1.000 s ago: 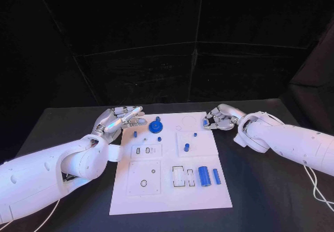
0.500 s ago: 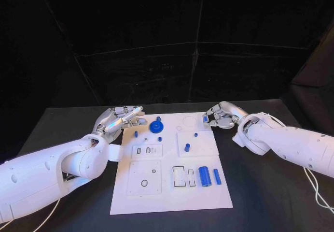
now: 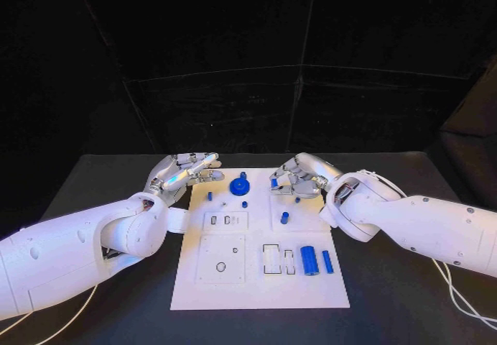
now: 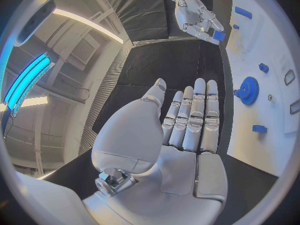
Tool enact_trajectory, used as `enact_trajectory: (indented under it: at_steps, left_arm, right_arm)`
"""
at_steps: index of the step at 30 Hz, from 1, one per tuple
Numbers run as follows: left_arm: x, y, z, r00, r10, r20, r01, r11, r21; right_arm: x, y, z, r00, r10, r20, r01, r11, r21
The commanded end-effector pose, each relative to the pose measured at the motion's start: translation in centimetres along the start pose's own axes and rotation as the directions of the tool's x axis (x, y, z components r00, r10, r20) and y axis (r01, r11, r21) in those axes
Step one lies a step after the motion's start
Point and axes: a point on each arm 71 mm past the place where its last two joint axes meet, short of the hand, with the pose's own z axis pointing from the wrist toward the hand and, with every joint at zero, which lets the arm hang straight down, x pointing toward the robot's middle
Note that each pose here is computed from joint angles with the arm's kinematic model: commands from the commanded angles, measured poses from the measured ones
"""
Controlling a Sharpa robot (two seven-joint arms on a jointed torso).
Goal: Assemble the parts on the task board
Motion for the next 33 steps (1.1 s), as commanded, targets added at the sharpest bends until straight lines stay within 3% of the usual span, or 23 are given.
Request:
enact_trajectory:
  at_steps: [1,6,13,22,33]
  left_arm:
    - [-0.05,-0.16,0.12,1.000,0.003,-0.004,-0.003,1.000,0.014]
    - [-0.08,-0.09,0.37,1.000,0.005,-0.002,-0.005,1.000,0.018]
    - [-0.30,-0.08,0.57,1.000,0.009,0.005,-0.009,1.000,0.019]
    - [-0.26,-0.10,0.69,1.000,0.009,0.003,-0.009,1.000,0.021]
    - [-0.23,-0.08,0.76,1.000,0.009,0.003,-0.009,1.000,0.021]
  right_arm:
    - [1.1,1.1,0.8,0.997,-0.068,-0.027,0.070,0.996,0.056]
    - [3.4,3.1,2.8,0.991,-0.103,-0.083,0.106,0.994,0.026]
    - [6.1,4.2,3.7,0.975,-0.172,-0.144,0.176,0.984,0.015]
    - [8.9,5.2,4.0,0.959,-0.208,-0.192,0.211,0.978,-0.006]
    - [10.5,5.8,4.0,0.955,-0.217,-0.204,0.216,0.976,-0.028]
